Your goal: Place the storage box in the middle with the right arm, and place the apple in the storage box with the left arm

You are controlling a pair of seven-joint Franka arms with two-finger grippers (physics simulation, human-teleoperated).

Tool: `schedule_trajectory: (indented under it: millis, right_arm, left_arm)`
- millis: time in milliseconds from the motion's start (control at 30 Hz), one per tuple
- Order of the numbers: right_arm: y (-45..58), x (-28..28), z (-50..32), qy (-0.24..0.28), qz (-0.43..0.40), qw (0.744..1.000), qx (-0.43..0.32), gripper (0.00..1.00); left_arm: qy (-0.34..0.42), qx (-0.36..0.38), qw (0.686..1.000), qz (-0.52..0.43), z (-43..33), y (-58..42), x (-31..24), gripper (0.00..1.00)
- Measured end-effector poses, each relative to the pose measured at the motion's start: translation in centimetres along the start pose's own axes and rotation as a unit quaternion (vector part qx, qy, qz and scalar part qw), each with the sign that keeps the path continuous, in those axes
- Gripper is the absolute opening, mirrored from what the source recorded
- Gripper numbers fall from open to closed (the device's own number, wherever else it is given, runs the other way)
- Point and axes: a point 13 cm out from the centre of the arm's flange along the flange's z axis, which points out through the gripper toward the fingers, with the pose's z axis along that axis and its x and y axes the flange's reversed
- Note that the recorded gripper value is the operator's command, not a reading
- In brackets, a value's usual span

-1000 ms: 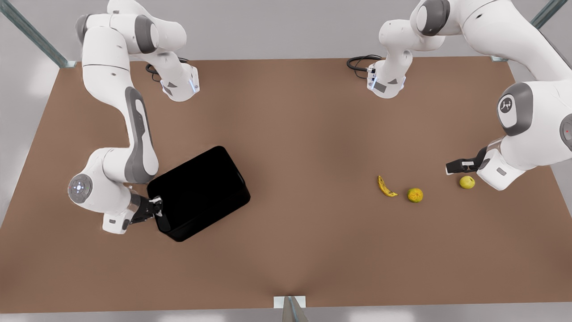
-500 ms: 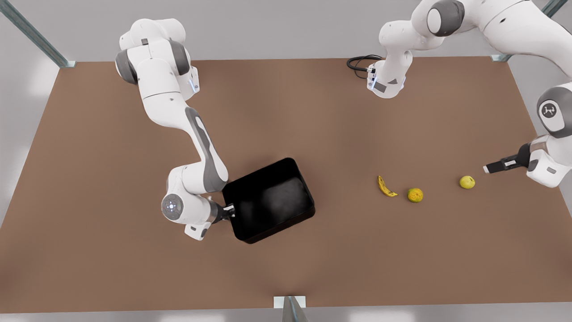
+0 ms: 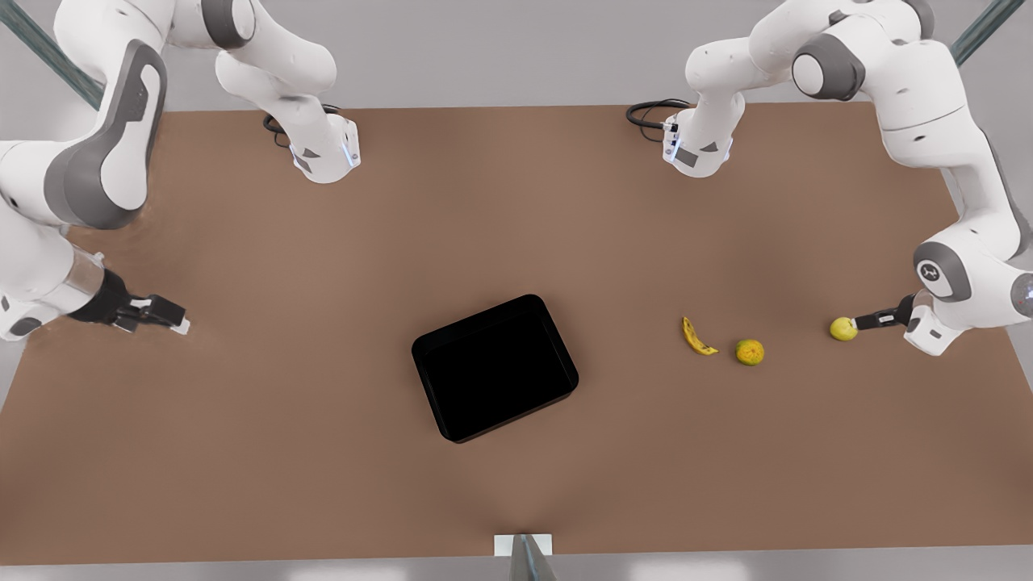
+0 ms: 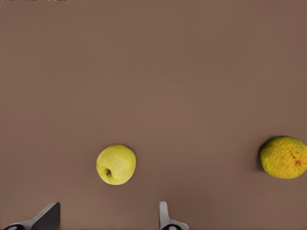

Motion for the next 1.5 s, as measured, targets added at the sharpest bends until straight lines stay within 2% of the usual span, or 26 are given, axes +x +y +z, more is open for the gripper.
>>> schedule_trajectory:
  millis: [67, 200, 367, 700, 733, 767, 900, 967, 1167, 1233, 1300, 1500]
  right_arm:
    - [-0.2, 3.7, -4.6, -0.004, -0.014, 1.000, 0.023, 1.00]
    - [1.1, 6.9, -4.7, 0.036, -0.038, 0.997, 0.049, 1.00]
    - [1.5, 8.2, -4.2, 0.065, -0.047, 0.995, 0.059, 1.00]
    - [-0.6, 8.9, -3.5, 0.090, -0.033, 0.993, 0.062, 1.00]
    - [-0.5, 9.0, -3.3, 0.091, -0.035, 0.993, 0.062, 1.00]
    - [-0.4, 9.0, -3.2, 0.093, -0.036, 0.993, 0.062, 1.00]
    - [0.0, 9.2, -2.9, 0.098, -0.042, 0.992, 0.062, 1.00]
    - [0.1, 9.3, -2.7, 0.101, -0.043, 0.992, 0.062, 1.00]
    - [-0.3, 9.4, -2.4, 0.105, -0.042, 0.992, 0.062, 1.00]
    - [-0.3, 9.4, -2.4, 0.105, -0.042, 0.992, 0.062, 1.00]
    - [-0.3, 9.4, -2.4, 0.105, -0.043, 0.992, 0.062, 1.00]
    - [-0.5, 9.4, -2.3, 0.106, -0.044, 0.991, 0.063, 1.00]
  left_arm:
    - [-0.004, -0.003, 1.000, 0.021, 1.6, 0.2, -0.1, 1.00]
    - [-0.004, -0.009, 0.998, 0.056, 4.8, 0.6, 0.1, 1.00]
    - [-0.011, -0.021, 0.995, 0.094, 7.5, 1.1, -0.6, 1.00]
    - [-0.006, -0.032, 0.989, 0.143, 11.4, 1.8, -1.1, 1.00]
    - [-0.005, -0.033, 0.989, 0.146, 11.5, 1.8, -1.1, 0.79]
    - [-0.005, -0.033, 0.988, 0.148, 11.6, 1.8, -1.1, 0.70]
    - [-0.005, -0.033, 0.987, 0.156, 11.6, 1.8, -1.1, 0.72]
    - [-0.005, -0.033, 0.987, 0.160, 11.5, 1.8, -1.1, 0.66]
    - [-0.011, -0.032, 0.986, 0.164, 10.1, 1.2, -1.3, 0.60]
    - [-0.031, -0.037, 0.981, 0.186, 6.1, -2.8, -2.6, 0.60]
    - [-0.052, -0.037, 0.971, 0.231, 1.1, -12.0, -4.1, 0.60]
    - [-0.067, -0.034, 0.945, 0.319, -5.7, -40.1, -3.5, 0.60]
